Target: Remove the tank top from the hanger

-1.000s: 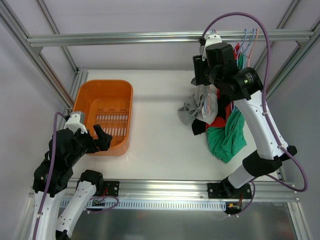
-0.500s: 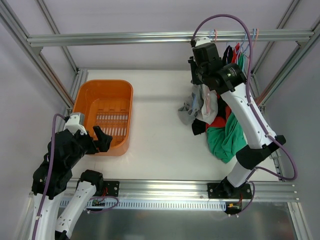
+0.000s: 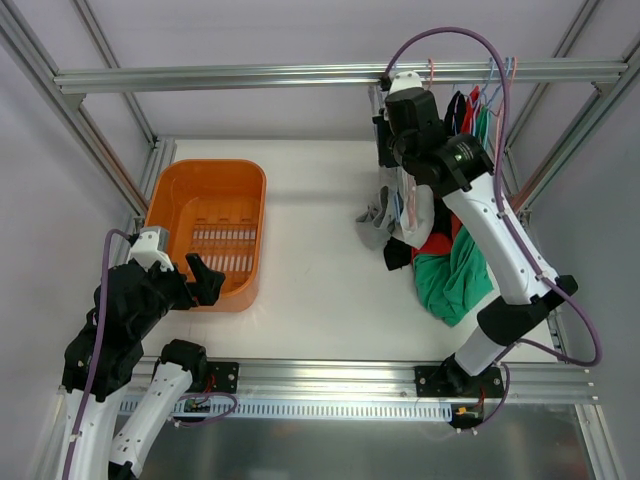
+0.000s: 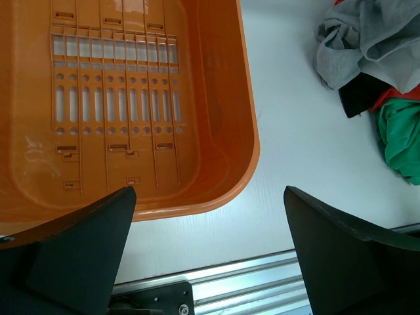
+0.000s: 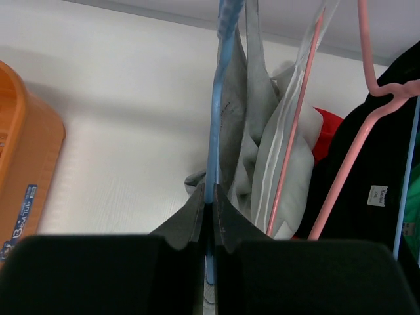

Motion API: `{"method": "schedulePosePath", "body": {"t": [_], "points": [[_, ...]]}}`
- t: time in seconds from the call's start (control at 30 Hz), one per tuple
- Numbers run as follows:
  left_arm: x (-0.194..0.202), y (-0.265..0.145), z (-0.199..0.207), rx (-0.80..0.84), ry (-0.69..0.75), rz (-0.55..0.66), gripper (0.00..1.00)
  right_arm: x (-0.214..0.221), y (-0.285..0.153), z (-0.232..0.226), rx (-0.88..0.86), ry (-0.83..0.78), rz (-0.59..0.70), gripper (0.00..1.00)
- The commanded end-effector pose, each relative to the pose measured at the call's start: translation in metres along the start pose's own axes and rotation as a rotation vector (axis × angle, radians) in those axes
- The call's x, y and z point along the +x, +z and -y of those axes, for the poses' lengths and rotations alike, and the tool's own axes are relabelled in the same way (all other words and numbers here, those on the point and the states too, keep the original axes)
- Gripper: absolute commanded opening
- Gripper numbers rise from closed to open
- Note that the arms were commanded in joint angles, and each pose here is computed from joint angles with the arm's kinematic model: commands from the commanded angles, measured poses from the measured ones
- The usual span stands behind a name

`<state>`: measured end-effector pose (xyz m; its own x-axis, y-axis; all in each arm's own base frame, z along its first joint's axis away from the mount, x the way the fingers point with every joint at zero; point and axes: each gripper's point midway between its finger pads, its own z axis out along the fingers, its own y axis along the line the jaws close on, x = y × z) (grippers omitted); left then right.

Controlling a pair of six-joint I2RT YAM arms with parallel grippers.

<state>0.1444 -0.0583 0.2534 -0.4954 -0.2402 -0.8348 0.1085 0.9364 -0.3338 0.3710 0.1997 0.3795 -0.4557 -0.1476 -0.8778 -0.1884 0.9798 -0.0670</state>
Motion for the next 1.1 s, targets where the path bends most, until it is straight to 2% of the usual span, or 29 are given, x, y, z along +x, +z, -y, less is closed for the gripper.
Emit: {"method": "schedulePosePath", "body": {"t": [0.0, 0.3, 0.53, 0.7, 0.8, 0.9, 1.07], "points": [[-0.006, -0.001, 0.001, 0.004, -0.009, 0.031, 0.99, -0.045, -0.036, -0.001, -0.069, 0.086, 0.190, 0.00], [-0.006, -0.002, 0.001, 0.003, -0.011, 0.038, 0.99, -0.049, -0.052, -0.007, -0.133, 0.073, 0.218, 0.00], [-0.006, -0.002, 0.002, 0.007, -0.009, 0.036, 0.99, -0.015, -0.076, -0.029, -0.276, 0.051, 0.148, 0.00], [-0.007, -0.007, 0.005, 0.029, -0.002, 0.055, 0.99, 0.027, -0.103, -0.048, -0.404, 0.005, 0.080, 0.00], [-0.005, -0.011, 0.020, 0.125, 0.026, 0.063, 0.99, 0.054, -0.126, -0.063, -0.514, -0.024, 0.048, 0.00], [0.000, -0.016, 0.052, 0.317, 0.058, 0.036, 0.99, 0.089, -0.154, -0.081, -0.649, -0.076, 0.009, 0.00], [-0.027, -0.029, 0.096, 0.537, 0.067, 0.067, 0.99, 0.128, -0.188, -0.085, -0.691, -0.098, 0.016, 0.00]]}}
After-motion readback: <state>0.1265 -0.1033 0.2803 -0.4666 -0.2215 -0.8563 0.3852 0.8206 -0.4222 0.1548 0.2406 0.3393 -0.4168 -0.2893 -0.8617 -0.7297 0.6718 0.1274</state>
